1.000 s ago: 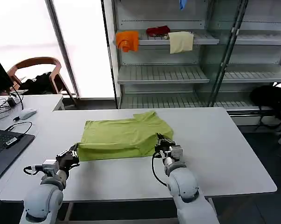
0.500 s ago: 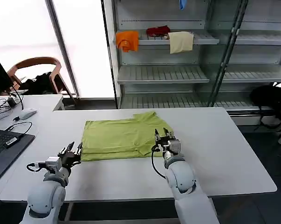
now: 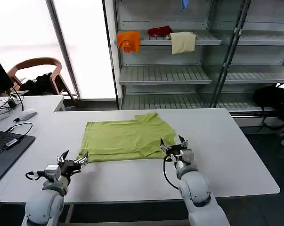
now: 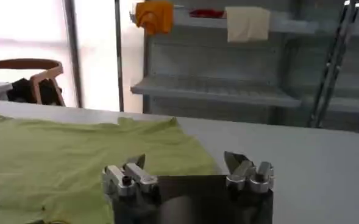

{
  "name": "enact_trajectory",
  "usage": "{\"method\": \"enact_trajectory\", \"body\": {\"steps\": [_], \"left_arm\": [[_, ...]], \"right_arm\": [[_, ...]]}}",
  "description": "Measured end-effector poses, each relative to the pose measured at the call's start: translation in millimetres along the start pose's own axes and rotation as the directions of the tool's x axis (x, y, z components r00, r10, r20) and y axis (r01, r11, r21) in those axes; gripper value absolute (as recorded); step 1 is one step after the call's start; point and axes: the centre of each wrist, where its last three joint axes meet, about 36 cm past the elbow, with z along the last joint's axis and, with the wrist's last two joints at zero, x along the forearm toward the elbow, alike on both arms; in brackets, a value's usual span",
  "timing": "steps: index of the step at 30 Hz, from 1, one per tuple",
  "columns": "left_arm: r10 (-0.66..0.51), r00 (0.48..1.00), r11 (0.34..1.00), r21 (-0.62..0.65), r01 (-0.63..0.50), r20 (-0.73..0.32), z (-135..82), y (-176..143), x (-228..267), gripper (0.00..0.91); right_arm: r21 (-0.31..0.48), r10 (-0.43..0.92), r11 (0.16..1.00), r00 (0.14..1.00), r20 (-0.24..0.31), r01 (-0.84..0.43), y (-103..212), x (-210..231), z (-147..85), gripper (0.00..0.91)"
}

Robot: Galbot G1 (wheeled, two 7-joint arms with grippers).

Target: Fold and organize the clothes.

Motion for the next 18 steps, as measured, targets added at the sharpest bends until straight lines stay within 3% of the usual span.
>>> {"method": "enact_trajectory", "body": {"steps": [7,10,12,13,14,15,17,18], "left_arm": [[0.005,1.0,1.0,-0.008,-0.006,-0.022,8,-4,5,0.907],[0.005,1.0,1.0,-0.01,-0.006,-0.024,9,-5,5,0.856],[0.006,1.0,1.0,-0.011,-0.006,-0.027,10,-7,4,0.736],[0.006,1.0,1.0,-0.012,-0.006,-0.028,11,-7,4,0.615],[0.006,1.0,1.0,-0.012,-0.006,-0.029,11,-8,3,0.574],[0.006,1.0,1.0,-0.013,-0.007,-0.03,11,-8,3,0.534],[0.006,0.999,1.0,-0.015,-0.007,-0.034,12,-8,2,0.343],[0.007,0.999,1.0,-0.015,-0.007,-0.035,13,-8,1,0.302]], "right_arm": [[0.002,0.008,1.0,0.999,-0.031,-0.008,-5,6,12,0.685],[0.0,0.005,1.0,0.999,-0.039,-0.005,-5,7,15,0.605],[0.0,0.003,1.0,0.999,-0.044,-0.003,-5,6,17,0.534],[0.0,0.002,1.0,0.999,-0.047,-0.002,-5,6,17,0.474],[0.0,0.002,1.0,0.999,-0.049,-0.002,-5,5,18,0.363],[0.001,0.001,1.0,0.999,-0.053,-0.001,-4,5,19,0.312],[0.003,0.0,1.0,0.998,-0.058,0.0,-4,4,21,0.111],[0.004,-0.001,1.0,0.998,-0.059,0.001,-3,4,21,0.071]]}}
